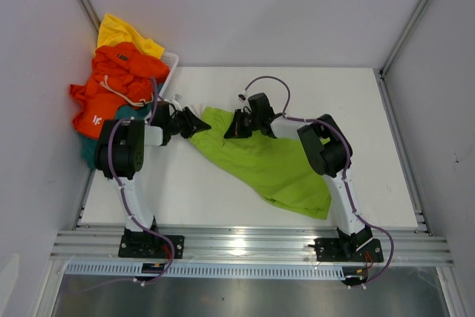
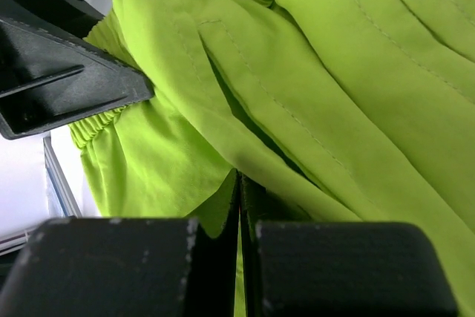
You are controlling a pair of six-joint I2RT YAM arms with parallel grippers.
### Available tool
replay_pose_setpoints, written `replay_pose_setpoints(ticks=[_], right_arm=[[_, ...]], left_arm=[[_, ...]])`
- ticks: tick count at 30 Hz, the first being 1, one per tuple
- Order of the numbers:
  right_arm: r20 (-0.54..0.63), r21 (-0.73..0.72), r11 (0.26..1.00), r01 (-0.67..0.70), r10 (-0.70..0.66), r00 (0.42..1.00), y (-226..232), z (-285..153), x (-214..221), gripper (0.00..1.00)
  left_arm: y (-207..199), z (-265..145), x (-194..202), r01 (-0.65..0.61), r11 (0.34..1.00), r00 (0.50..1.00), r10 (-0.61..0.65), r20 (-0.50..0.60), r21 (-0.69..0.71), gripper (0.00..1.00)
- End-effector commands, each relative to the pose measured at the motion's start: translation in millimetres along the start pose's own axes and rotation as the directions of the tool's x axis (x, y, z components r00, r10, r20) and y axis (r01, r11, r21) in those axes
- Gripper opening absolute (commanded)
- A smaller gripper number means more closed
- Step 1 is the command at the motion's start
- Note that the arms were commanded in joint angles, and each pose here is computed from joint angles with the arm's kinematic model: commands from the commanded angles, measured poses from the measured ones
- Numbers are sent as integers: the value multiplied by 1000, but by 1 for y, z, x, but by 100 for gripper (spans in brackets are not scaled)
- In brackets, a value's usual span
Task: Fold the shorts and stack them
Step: Fold the shorts
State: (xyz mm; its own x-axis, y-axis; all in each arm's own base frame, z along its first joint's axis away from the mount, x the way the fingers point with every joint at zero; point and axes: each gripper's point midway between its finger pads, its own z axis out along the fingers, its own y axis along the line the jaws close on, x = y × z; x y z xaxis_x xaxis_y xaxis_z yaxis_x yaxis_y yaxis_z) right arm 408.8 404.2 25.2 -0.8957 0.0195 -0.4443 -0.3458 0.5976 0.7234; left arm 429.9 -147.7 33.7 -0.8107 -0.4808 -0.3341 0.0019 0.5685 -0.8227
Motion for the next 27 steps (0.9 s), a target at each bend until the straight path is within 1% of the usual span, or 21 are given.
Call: replay_pose_setpoints(ticks=[1,2,4,5,6,8,9,11,12,13,14,15,16,18,19,20,21,24,25,26,27], right_arm=[[-62,22,1000,-2,4,998,-12,7,18,0],[-58,21,1000,-1,2,998,-12,7,16,0],[-54,22,1000,1,1,999,-12,8,15,0],[-55,21,1000,-2,4,998,-12,9,14,0],[-50,17,1000,1,0,999,-10,9,11,0],[-52,15,1000,-7,7,999,-12,12,11,0],[-51,10,1000,-6,6,999,-11,12,10,0],[-48,-10,1000,-5,5,999,-6,15,9,0],[-49,-13,1000,-7,6,999,-7,18,10,0],[-45,-21,1000,-1,0,999,-2,21,4,0],[-57,-12,1000,2,-3,998,-6,28,7,0],[-62,-11,1000,7,-7,998,-4,31,7,0],[-52,-16,1000,18,-19,998,3,34,-3,0],[-77,-12,1000,10,-11,997,1,43,4,0],[-72,-26,1000,14,-16,997,4,46,2,1],[-72,-48,999,17,-21,997,11,47,1,3],[-65,-58,998,13,-17,998,15,47,0,9],[-10,-93,994,52,-54,999,27,40,-19,21],[19,-103,992,70,-68,997,34,32,-31,22],[34,-114,990,77,-74,997,38,26,-36,22],[36,-113,992,51,-47,998,30,19,-37,23]], left_arm=[[-22,-5,-9,-74,993,997,72,35,88,0],[-29,-10,-12,-93,991,995,88,55,93,0],[-26,-14,-9,-107,993,992,103,78,57,0],[-34,-20,-13,-131,990,987,126,103,48,0],[-30,-22,-16,-135,991,983,133,128,4,0],[-30,-25,-9,-156,987,978,161,131,-43,0],[-33,-30,-12,-175,981,969,186,164,-78,0],[-34,-36,-9,-185,976,962,203,181,-110,0],[-41,-43,-6,-202,972,956,222,193,-118,0],[-40,-47,-10,-212,964,944,244,221,-158,0],[-37,-51,-4,-216,959,942,254,219,-183,0],[-47,-58,-2,-248,950,928,289,235,-191,0],[-47,-64,-8,-252,939,913,310,265,-233,0],[-45,-70,4,-262,924,908,334,252,-280,0],[-55,-78,0,-271,920,893,350,281,-284,0],[-49,-83,0,-255,910,888,354,292,-327,0],[-43,-87,6,-239,902,898,346,271,-359,0],[-43,-101,5,-215,889,890,349,295,-404,0],[-38,-105,10,-205,881,897,344,279,-427,0],[-43,-110,7,-203,878,889,351,293,-434,0],[-41,-115,4,-194,864,882,361,304,-464,0]])
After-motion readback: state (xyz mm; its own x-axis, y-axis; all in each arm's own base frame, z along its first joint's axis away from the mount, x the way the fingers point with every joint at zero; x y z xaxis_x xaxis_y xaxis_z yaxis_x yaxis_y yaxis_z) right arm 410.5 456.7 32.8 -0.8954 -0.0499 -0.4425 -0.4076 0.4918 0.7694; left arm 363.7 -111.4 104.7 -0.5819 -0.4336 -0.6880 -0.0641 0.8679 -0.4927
